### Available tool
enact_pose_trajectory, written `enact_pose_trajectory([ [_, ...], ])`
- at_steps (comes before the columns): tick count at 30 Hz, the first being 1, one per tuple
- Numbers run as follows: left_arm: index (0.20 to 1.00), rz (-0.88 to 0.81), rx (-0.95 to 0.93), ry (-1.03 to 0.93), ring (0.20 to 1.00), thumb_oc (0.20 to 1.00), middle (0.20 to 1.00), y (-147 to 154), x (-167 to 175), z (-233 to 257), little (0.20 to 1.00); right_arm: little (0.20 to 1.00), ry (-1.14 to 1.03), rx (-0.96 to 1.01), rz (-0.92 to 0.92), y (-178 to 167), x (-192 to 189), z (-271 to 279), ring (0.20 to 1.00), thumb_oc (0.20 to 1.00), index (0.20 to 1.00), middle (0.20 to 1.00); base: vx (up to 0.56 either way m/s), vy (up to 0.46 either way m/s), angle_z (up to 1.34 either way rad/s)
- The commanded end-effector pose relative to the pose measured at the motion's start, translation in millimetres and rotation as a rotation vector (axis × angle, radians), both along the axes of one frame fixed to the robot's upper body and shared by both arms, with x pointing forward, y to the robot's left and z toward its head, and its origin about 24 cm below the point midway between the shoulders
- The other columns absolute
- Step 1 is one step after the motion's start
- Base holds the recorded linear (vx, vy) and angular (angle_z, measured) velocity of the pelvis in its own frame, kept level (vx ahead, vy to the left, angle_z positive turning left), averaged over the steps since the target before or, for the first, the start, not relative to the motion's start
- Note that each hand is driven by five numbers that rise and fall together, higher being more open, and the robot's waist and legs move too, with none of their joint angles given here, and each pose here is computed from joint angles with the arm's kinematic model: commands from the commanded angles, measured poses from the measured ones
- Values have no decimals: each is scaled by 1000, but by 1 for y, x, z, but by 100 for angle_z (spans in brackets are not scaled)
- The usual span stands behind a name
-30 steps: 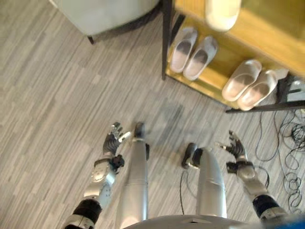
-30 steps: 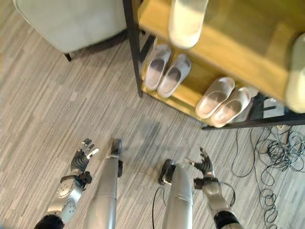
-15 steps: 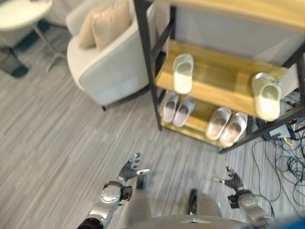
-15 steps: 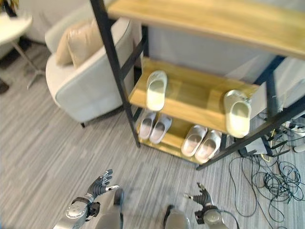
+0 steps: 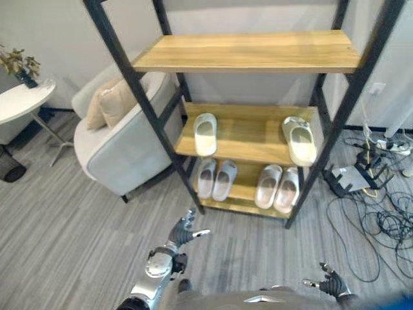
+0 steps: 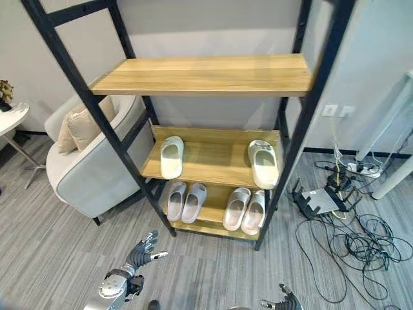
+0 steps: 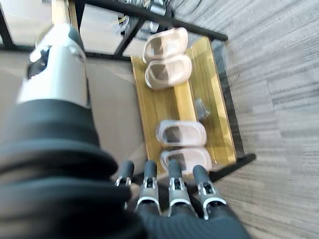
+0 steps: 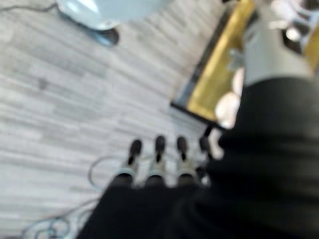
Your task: Arrange the slippers neatly on the shoe rack.
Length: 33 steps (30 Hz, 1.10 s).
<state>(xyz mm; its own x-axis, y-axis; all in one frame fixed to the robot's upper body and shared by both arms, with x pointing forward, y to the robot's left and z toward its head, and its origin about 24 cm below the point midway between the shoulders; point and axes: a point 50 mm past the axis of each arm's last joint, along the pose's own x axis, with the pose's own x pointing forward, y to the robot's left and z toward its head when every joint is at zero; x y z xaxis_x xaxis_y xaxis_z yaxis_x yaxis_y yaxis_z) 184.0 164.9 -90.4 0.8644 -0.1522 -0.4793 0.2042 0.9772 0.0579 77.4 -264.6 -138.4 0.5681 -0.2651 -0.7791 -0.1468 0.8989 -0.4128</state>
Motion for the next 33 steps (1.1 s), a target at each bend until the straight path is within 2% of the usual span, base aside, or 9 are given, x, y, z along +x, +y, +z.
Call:
enact_pose_trajectory([
  [1,1000,-28,-12,-191,1000,1000,1000,-3,31,34,1000,1000,-80,-41,19,-8,29,10,1000,1000,1000,1000,241,57,-2],
  [7,1000,-96,-13,-250,1000,1000,1000,-7,36,48,1000,1000,-65,-21,36,-1,31,7,1000,1000,1000,1000,207,132,-46],
  [11,1000,-155,45,-293,1000,1000,1000,-5,39,56,1000,1000,-82,41,38,17,37,4,1000,1000,1000,1000,135,165,-19],
  [20,1000,-181,95,-388,1000,1000,1000,2,49,77,1000,1000,-50,90,61,34,30,-3,1000,1000,1000,1000,41,153,-19],
  [27,1000,-287,120,-463,1000,1000,1000,-10,55,93,1000,1000,-53,113,3,37,26,-5,1000,1000,1000,1000,18,102,12],
  [33,1000,-367,88,-488,1000,1000,1000,-21,51,99,1000,1000,-55,111,53,44,34,-5,1000,1000,1000,1000,83,-85,5],
])
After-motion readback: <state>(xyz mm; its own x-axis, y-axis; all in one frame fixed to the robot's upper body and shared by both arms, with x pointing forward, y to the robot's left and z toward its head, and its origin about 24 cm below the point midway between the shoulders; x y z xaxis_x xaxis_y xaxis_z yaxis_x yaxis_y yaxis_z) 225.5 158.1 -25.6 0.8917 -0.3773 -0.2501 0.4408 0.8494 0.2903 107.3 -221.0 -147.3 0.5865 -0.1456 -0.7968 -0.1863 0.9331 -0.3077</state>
